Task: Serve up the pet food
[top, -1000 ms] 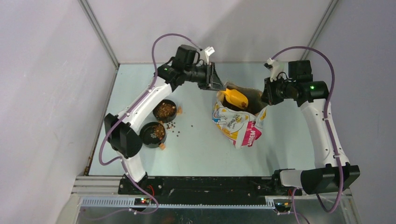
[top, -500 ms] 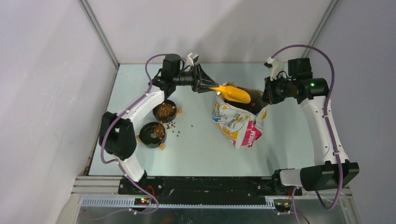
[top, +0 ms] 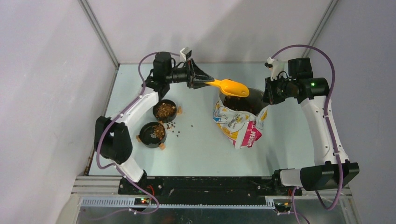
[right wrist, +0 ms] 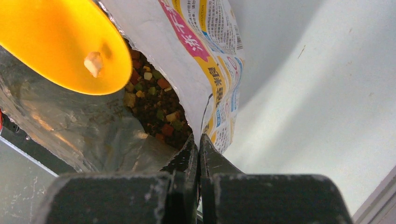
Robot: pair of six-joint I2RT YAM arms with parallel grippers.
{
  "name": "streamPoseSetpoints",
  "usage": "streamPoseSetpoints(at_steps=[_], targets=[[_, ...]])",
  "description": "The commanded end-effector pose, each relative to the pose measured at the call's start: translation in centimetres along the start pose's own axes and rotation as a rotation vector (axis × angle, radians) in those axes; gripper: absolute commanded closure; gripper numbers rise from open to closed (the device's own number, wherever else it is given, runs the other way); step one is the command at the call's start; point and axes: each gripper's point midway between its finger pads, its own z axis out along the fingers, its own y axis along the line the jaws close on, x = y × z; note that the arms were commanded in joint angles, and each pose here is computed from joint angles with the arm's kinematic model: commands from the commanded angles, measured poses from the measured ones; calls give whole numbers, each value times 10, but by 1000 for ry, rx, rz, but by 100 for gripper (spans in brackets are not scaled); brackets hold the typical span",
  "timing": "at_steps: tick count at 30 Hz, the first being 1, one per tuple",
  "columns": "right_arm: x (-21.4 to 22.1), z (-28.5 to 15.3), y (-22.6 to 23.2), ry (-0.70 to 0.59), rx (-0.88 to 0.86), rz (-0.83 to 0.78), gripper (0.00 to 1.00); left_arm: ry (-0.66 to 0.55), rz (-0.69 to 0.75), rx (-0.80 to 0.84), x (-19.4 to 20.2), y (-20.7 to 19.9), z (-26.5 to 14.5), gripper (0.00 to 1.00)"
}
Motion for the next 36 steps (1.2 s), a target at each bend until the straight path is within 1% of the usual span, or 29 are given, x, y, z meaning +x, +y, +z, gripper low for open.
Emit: streamPoseSetpoints(at_steps=[1,2,3,4,5,6,7,8,9,10,11,12,13,14,15,16,18,20,21,23,31,34,36], targets=[[-33,-23,6,-126,7,-40,100,-15,208,-73,5,-27,-17,100],[-33,-23,7,-128,5,-40,100,-13,300,-104,4,-22,-18,100],[-34,-23,9,-134,-2,-37,100,-18,298,-157,5,-18,-19,100],[-35,-23,11,-137,-9,-39,100,-17,355,-178,4,-15,-20,100],[-37,-24,13,-144,-15,-38,100,-21,357,-216,5,-11,-20,100],[-39,-25,15,-150,-20,-40,100,-17,406,-235,5,-8,-20,100],[-41,-25,17,-156,-28,-41,100,-22,420,-276,4,-5,-19,100],[-44,-26,20,-163,-34,-48,100,-25,484,-311,4,0,-16,100],[-45,-26,23,-166,-43,-52,100,-15,506,-343,5,0,-16,100],[-47,-26,25,-172,-46,-55,100,-9,608,-392,5,6,-11,100],[-48,-26,27,-172,-54,-58,100,9,655,-435,8,4,-11,100],[-49,-26,28,-175,-57,-59,100,29,778,-511,7,15,-5,100],[-50,-26,29,-174,-63,-61,100,49,822,-545,11,12,-4,100],[-50,-26,30,-173,-68,-61,100,68,904,-591,15,14,2,100],[-49,-25,31,-172,-72,-61,100,76,936,-625,15,14,6,100],[-50,-25,32,-174,-76,-61,100,76,1018,-697,14,19,11,100],[-49,-25,34,-174,-83,-60,100,50,1166,-786,10,16,17,100],[-49,-25,35,-175,-90,-55,100,21,1273,-829,8,16,27,100],[-48,-26,36,-176,-94,-54,100,29,1315,-842,8,18,29,100],[-48,-26,39,-177,-105,-49,100,49,1364,-898,11,28,36,100],[-44,-23,41,-173,-123,-37,100,211,1422,-956,44,98,61,100],[-43,-22,41,-171,-125,-37,100,300,1360,-953,63,124,64,100],[-42,-23,41,-172,-124,-39,100,368,1241,-875,90,133,70,100]])
